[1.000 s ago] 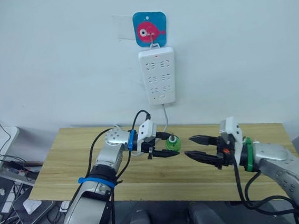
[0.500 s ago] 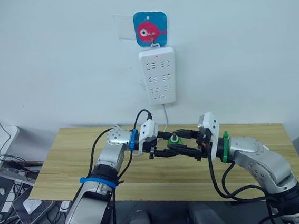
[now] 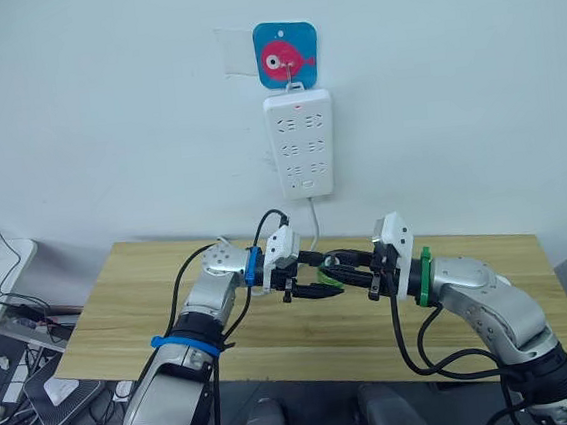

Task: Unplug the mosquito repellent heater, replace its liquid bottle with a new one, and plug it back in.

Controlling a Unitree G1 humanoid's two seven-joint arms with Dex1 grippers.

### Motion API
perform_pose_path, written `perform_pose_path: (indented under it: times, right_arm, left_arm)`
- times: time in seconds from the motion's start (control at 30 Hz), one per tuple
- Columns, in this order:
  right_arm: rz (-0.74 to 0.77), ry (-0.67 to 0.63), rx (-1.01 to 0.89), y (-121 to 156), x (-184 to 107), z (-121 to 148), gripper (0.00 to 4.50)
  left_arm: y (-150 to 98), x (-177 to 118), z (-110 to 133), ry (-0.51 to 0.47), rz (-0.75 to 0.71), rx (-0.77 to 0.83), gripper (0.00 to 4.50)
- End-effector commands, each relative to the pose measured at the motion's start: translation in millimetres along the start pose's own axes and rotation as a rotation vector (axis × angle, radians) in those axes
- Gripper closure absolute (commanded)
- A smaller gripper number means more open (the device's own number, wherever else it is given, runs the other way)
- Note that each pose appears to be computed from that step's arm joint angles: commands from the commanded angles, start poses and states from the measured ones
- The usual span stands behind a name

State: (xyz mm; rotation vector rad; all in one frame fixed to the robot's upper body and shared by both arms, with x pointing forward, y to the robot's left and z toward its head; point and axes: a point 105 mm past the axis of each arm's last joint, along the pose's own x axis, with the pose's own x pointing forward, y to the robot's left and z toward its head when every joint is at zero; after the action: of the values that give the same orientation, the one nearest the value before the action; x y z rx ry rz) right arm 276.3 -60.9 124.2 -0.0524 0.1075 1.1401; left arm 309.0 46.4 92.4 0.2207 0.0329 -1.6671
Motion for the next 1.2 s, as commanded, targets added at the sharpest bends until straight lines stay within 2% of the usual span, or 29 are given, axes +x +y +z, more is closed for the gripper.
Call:
perform_pose_path:
  times: [0.03,0.17,0.37,0.5,0.6,0.77,1.2]
  right_arm:
    - [-0.072,-0.093,0.033,-8.0,-8.5,18.1,3.65]
    - [-0.197,-0.185,0.165,-21.7,-23.5,26.7,3.65]
    - [-0.371,-0.395,0.512,-34.1,-43.4,33.3,3.65]
    - [-0.414,-0.522,0.705,-38.3,-50.7,39.8,3.65]
    - [-0.421,-0.584,0.782,-41.0,-53.6,47.0,3.65]
    - [-0.38,-0.61,0.841,-37.9,-50.8,56.0,3.65]
    - [-0.306,-0.6,0.904,-24.4,-39.6,60.0,3.65]
  left_arm:
    - [4.9,0.9,23.9,-0.096,0.024,0.043,1.23]
    - [7.6,-4.1,32.9,-0.164,0.082,0.052,0.02]
    - [11.8,-0.9,47.2,-0.279,0.253,0.13,0.0]
    - [12.6,6.7,51.8,-0.313,0.339,0.19,0.0]
    - [14.7,12.3,55.8,-0.341,0.404,0.239,0.0]
    - [22.0,16.9,63.3,-0.373,0.498,0.303,0.0]
    - [18.2,30.4,67.5,-0.435,0.55,0.296,0.0]
